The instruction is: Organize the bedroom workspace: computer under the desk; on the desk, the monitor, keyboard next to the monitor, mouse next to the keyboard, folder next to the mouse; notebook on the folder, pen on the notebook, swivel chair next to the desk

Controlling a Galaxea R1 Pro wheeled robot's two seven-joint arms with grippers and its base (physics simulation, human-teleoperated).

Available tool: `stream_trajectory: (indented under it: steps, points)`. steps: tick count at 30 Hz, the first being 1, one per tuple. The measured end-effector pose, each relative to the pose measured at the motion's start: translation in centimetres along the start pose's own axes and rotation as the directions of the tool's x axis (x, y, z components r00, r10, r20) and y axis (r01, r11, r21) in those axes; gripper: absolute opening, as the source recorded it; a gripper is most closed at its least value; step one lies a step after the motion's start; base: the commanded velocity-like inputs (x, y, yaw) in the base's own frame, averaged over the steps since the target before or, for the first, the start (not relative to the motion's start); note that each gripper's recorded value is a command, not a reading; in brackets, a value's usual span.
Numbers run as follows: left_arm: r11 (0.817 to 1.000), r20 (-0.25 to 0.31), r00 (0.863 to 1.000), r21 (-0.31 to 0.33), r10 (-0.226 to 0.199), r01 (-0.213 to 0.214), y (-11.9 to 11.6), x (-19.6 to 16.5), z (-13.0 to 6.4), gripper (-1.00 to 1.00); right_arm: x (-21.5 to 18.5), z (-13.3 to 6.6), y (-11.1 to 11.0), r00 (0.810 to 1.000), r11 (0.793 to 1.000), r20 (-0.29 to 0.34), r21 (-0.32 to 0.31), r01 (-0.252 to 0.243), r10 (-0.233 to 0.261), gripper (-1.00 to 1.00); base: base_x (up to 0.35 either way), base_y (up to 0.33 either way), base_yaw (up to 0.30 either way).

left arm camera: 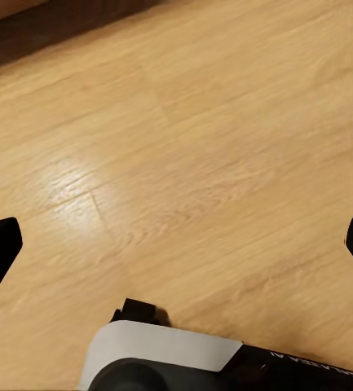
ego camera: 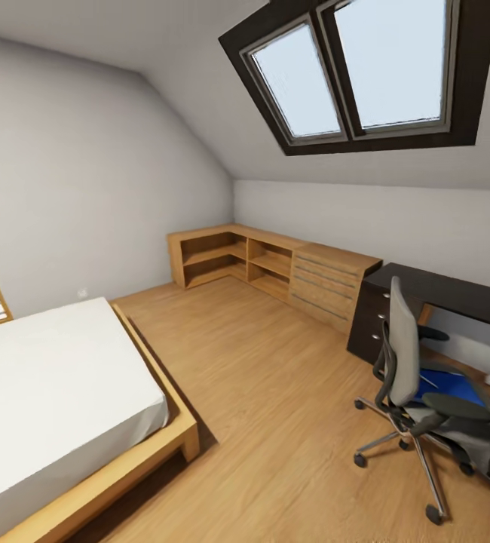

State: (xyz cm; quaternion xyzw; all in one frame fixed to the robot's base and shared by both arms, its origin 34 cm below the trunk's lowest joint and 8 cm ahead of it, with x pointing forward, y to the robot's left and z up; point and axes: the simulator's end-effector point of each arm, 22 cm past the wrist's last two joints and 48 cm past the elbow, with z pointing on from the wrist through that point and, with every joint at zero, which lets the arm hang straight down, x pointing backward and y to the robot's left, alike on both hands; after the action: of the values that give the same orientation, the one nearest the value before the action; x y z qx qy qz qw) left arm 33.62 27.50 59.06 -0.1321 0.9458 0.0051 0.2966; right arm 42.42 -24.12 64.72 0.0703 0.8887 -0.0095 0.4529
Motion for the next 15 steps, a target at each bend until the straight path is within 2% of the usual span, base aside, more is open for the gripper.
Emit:
stream_trajectory:
  steps: [5,15]
  points:
    - [1.0,0.002,1.0,0.0,0.0,0.0,0.05,-0.05,0.0,1.0,-0.01,-0.01,0.04,1.0,1.0,0.0,-0.002,0.002,-0.002,1.0,0.052,0.044,-0.3]
    - [1.0,0.002,1.0,-0.001,0.0,0.0,0.11,-0.07,-0.01,1.0,-0.02,-0.03,0.06,1.0,1.0,0.001,-0.003,0.004,-0.004,1.0,0.22,0.191,-0.3]
